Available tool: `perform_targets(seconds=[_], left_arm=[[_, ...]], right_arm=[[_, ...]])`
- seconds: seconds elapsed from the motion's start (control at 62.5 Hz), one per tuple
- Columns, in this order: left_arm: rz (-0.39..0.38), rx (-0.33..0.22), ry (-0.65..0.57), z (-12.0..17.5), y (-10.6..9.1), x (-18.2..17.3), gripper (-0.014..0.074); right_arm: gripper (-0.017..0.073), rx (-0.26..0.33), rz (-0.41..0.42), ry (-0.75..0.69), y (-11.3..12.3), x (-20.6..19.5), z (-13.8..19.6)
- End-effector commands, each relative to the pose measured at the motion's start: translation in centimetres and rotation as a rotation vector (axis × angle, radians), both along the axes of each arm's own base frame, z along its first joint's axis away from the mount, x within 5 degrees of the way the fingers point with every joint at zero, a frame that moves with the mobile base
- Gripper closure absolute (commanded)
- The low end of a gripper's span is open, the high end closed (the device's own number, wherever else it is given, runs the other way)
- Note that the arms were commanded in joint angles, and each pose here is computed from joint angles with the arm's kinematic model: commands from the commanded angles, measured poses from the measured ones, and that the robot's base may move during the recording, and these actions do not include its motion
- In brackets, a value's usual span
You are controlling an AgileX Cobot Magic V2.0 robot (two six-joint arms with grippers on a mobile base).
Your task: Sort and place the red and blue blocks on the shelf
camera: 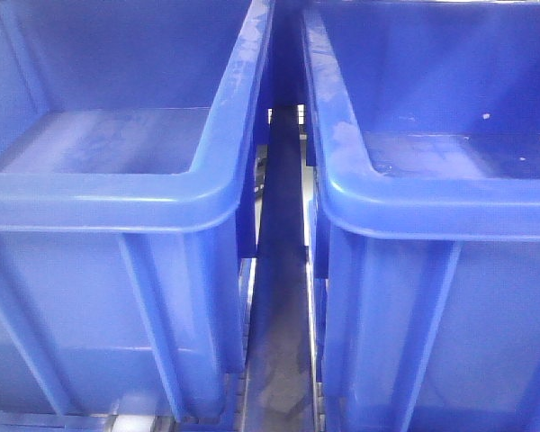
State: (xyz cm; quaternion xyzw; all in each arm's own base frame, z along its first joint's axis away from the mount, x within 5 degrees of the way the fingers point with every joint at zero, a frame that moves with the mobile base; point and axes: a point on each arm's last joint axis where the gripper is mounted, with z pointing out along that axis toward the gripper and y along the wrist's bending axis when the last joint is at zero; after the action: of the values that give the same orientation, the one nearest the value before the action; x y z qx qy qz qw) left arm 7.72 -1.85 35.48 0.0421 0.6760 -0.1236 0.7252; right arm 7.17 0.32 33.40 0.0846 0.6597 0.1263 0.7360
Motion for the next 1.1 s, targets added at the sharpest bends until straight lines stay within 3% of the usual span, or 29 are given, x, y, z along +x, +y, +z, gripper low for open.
perform_targets(seconds=[0.0, 0.384, 0.688, 1.088], left_arm=[[0.01, -0.047, -0.102, 1.9, 0.2, -0.3, 0.0468], [0.01, -0.047, -0.102, 1.9, 0.2, -0.3, 0.0468], [0.01, -0.047, -0.102, 1.9, 0.2, -0.3, 0.0469], [0.01, -0.047, -0.102, 1.9, 0.2, -0.3, 0.0469]], right_arm=[[0.0503, -0.013, -0.014, -0.115, -0.1, -0.3, 2.0], [0.0503, -0.014, -0.014, -0.103, -0.1, -0.2, 1.7], [0.0503, -0.02, -0.013, -0.002, -0.1, 0.0, -2.9], [0.0503, -0.321, -0.042, 0.029, -0.1, -0.8, -8.1]])
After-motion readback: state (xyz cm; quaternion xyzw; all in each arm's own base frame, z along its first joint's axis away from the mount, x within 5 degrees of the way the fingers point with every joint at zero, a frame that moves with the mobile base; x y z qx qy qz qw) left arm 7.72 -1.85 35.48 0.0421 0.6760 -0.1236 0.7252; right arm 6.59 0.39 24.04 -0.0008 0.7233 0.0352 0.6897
